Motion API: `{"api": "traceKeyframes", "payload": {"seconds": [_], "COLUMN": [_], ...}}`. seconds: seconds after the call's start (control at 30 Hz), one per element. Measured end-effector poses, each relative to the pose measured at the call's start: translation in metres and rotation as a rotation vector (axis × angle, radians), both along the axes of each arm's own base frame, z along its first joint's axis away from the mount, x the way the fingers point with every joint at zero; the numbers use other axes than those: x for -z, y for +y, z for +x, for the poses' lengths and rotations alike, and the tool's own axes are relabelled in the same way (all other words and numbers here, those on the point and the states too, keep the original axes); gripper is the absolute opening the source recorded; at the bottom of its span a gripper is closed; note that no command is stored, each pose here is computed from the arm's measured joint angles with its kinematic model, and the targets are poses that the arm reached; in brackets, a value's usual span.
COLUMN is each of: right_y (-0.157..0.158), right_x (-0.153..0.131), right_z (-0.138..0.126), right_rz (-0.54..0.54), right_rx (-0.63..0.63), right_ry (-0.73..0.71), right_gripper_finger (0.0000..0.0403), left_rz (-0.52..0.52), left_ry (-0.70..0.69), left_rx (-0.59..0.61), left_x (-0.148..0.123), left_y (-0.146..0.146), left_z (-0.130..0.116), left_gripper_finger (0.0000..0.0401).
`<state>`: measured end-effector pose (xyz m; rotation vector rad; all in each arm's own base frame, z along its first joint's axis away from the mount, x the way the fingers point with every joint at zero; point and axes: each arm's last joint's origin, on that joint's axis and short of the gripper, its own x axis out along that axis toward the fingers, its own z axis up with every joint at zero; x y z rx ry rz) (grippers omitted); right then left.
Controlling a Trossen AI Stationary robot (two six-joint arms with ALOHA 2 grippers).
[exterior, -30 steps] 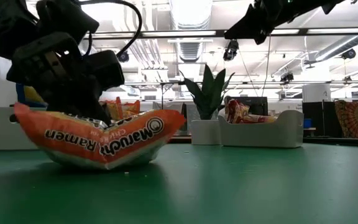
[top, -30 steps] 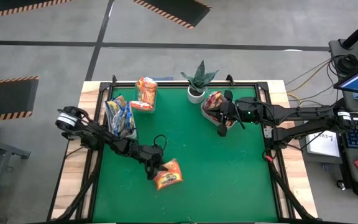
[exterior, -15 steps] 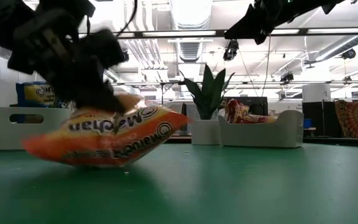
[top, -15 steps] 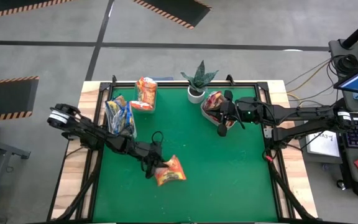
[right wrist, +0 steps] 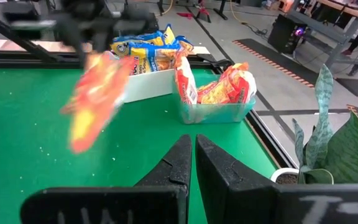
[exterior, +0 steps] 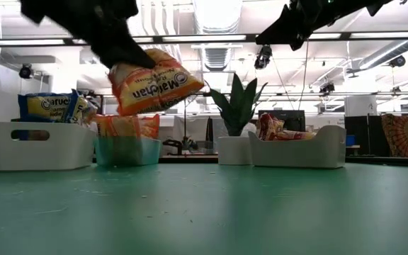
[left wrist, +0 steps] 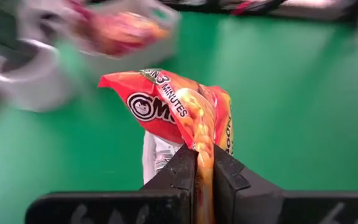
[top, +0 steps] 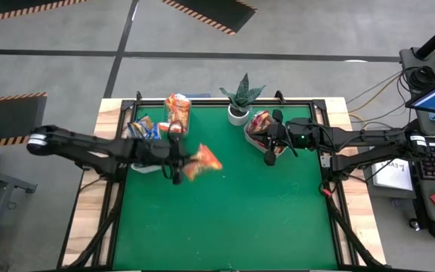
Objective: Sort Maruchan noodles
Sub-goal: Put the orange noodle pack into the green bin
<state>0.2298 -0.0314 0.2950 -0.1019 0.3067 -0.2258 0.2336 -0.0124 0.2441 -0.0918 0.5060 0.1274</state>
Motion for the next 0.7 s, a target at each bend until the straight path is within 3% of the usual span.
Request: {"api": "traceKeyframes", "payload": {"seconds": [0.23, 0.37, 0.53, 0.7], "right_y": [0.0, 0.0, 0.0, 0.0], "right_x": [0.0, 0.0, 0.0, 0.0], "right_z": [0.0, 0.0, 0.0, 0.0], "right_rz": [-0.002, -0.003, -0.006, -0.016], "right_rx": [-0.001, -0.001, -0.002, -0.005], "right_ry": [0.0, 0.001, 0.002, 0.004], "right_gripper_finger": [0.0013, 0.0013, 0.0013, 0.0013], "left_rz": [0.514, 0.695, 0.773, 0.677], "left_ry": [0.286, 0.395, 0.542, 0.553], "left_rx": [-0.114, -0.147, -0.106, -0.019], "left_x": [-0.065, -0.092, -0.096, -0.082], "left_y": [0.039, 0.069, 0.112, 0.151], "left_z": [-0.01, -0.011, -0.018, -0.028], "left_gripper_finger": [0.0005, 0.0005, 0.0005, 0.0004]}}
